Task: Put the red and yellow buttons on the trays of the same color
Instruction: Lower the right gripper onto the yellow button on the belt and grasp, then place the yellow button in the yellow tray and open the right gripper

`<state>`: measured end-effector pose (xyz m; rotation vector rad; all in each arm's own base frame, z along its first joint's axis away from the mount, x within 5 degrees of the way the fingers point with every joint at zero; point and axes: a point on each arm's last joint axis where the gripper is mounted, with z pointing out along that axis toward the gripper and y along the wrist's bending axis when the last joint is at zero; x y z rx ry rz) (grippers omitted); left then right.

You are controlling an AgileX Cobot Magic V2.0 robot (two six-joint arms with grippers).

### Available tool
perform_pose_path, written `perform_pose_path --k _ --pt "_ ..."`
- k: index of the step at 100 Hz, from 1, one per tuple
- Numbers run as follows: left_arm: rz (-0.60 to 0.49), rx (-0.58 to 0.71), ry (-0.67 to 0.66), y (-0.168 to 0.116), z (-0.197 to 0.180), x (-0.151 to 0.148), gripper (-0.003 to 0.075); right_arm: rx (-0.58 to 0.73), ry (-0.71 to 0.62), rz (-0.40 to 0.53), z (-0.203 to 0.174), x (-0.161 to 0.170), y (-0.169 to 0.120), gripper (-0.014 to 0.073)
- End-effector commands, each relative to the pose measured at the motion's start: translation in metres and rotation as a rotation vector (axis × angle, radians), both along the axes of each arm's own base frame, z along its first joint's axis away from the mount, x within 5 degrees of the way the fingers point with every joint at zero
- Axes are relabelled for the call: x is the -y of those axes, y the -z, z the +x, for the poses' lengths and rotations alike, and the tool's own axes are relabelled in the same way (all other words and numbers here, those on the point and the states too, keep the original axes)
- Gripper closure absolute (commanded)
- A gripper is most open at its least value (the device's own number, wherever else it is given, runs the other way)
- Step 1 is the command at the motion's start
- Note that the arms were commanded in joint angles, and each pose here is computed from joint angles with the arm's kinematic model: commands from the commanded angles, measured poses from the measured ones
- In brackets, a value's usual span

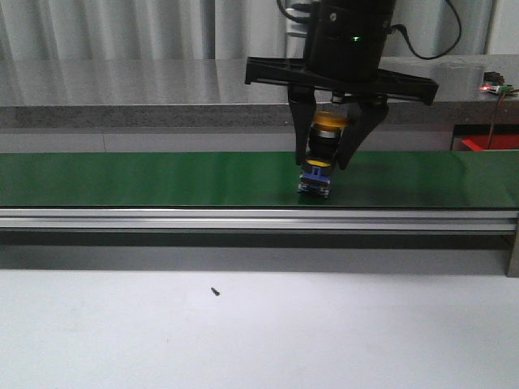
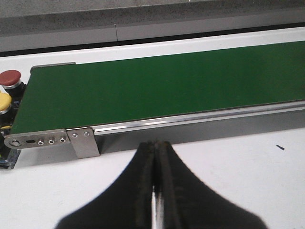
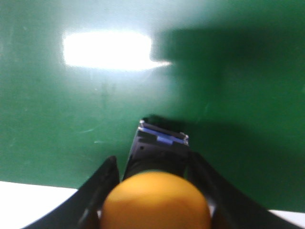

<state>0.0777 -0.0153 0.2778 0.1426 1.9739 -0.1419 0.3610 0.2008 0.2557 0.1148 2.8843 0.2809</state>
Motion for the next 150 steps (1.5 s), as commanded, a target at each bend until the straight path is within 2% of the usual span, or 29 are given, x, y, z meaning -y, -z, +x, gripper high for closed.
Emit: perform_pose_path --k 1,12,25,39,60,100,122,135,150 --pt "-0.029 0.083 -0.018 -0.013 0.003 -0.001 0.0740 0.102 -0.004 0.039 -0.002 0.002 -0.033 0.0433" --pt "-0.029 0.083 -0.018 -0.013 0.003 -0.001 0.0740 0.128 -0.011 0.023 -0.006 0.007 -0.043 0.0435" --pt "-0.029 0.083 -0.018 -0.013 0.003 -0.001 0.0740 0.169 -0.023 -0.046 -0.016 0.020 -0.062 0.0435" --pt "-0.029 0.083 -0.018 -0.013 0.003 -0.001 0.0740 0.195 -0.020 -0.108 -0.027 0.047 -0.077 0.0435" --pt "-0.029 0.083 -0.018 -0.013 0.003 -0.001 0.0740 0.214 0.056 -0.126 -0.050 0.101 -0.085 0.0435" --pt "-0.029 0.083 -0.018 -0.013 0.003 -0.001 0.0740 0.201 0.302 -0.209 -0.086 0.220 -0.077 0.0435" --pt "-0.029 0.083 -0.018 -0.013 0.003 -0.001 0.0740 0.272 0.405 -0.234 -0.083 0.262 -0.073 0.0435" --pt "-0.029 0.083 -0.018 -0.013 0.003 -0.001 0.0740 0.221 0.467 -0.239 -0.077 0.283 -0.059 0.0435" --pt "-0.029 0.083 -0.018 -0.013 0.003 -0.001 0.0740 0.186 0.502 -0.202 -0.062 0.295 -0.036 0.0435"
